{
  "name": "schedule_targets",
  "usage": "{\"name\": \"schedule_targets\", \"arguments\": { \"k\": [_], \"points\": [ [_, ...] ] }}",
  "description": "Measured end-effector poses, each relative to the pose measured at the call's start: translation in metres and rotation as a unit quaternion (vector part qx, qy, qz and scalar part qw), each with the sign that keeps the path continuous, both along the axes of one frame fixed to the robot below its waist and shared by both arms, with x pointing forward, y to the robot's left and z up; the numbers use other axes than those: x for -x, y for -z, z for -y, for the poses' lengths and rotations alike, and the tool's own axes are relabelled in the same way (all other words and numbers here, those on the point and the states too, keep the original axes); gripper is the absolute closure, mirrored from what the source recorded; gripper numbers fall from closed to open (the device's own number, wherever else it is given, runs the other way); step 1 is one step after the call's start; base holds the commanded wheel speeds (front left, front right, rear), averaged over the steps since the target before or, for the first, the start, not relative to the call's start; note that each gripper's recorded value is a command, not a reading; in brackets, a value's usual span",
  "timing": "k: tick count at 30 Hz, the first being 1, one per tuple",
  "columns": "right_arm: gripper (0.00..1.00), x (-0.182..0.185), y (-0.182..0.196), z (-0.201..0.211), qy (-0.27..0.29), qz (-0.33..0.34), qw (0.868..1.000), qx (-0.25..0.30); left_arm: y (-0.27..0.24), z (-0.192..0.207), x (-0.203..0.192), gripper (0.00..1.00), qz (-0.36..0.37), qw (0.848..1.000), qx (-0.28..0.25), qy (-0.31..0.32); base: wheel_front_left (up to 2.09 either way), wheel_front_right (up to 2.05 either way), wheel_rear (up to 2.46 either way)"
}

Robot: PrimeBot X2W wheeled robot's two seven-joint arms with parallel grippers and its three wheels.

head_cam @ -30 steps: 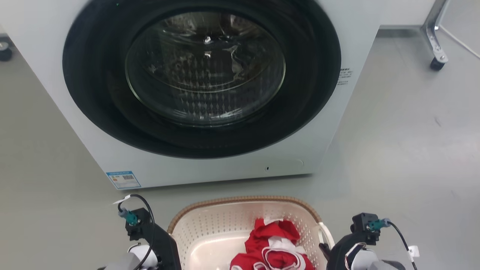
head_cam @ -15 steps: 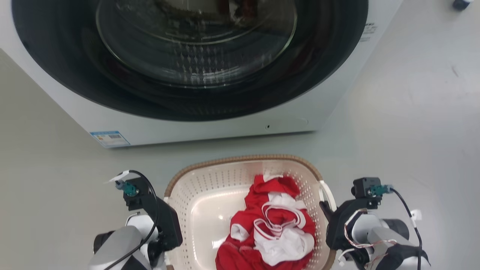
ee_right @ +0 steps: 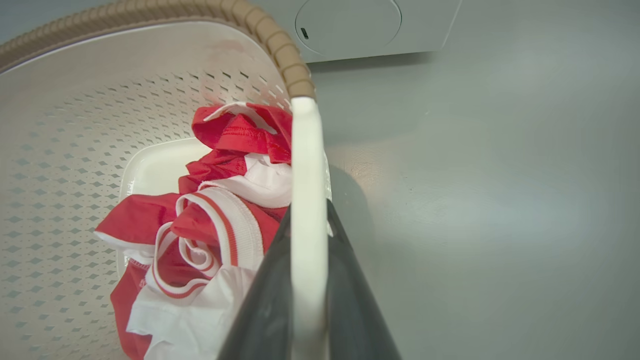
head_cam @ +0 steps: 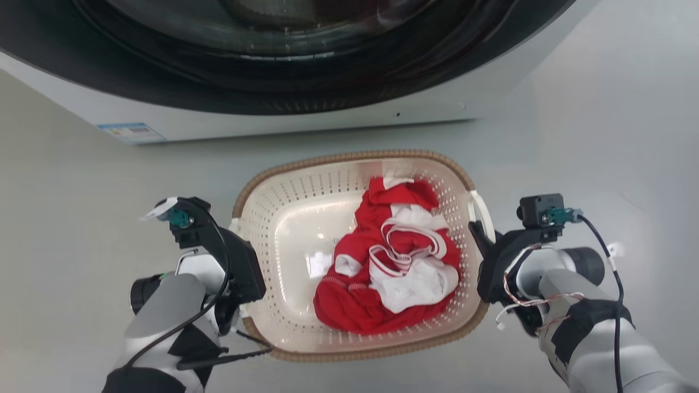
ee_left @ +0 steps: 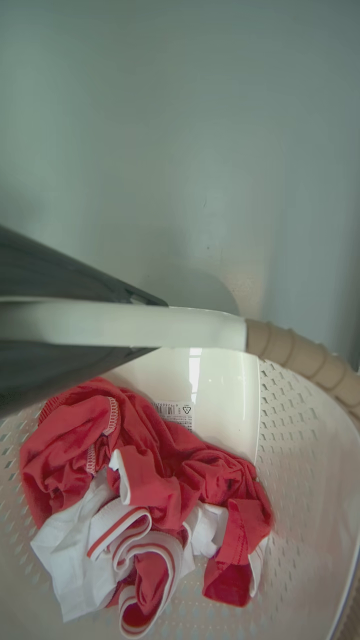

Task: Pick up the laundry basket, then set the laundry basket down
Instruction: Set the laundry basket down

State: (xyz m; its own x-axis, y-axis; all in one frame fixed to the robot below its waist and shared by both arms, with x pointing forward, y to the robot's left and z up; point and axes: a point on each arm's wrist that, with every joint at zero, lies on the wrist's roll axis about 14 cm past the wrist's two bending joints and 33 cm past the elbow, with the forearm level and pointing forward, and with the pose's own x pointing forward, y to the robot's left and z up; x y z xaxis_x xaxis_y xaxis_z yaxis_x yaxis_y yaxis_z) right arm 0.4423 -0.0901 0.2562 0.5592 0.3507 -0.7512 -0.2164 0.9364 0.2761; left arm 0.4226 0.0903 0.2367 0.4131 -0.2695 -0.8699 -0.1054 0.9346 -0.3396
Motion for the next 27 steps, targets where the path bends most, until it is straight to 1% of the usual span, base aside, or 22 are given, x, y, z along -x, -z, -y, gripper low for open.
{"name": "schedule_targets", "arguments": {
  "k": [10,18,27],
  "points": [
    [1.0,-0.018,0.034,-0.005,-0.012,-0.004,1.0,-0.001,0.032,-0.004,-0.022,1.0,0.004,1.0,-0.015,-0.007,0.0,0.0,0.0],
    [1.0,-0.022,0.064,-0.01,-0.02,-0.011,1.0,-0.005,0.062,-0.009,-0.025,1.0,0.003,1.0,-0.028,-0.013,0.0,0.0,0.0],
    [1.0,-0.028,0.083,-0.009,-0.013,-0.005,1.0,-0.007,0.081,-0.011,-0.031,1.0,0.015,0.999,-0.034,-0.02,0.0,0.0,0.0]
  ]
}}
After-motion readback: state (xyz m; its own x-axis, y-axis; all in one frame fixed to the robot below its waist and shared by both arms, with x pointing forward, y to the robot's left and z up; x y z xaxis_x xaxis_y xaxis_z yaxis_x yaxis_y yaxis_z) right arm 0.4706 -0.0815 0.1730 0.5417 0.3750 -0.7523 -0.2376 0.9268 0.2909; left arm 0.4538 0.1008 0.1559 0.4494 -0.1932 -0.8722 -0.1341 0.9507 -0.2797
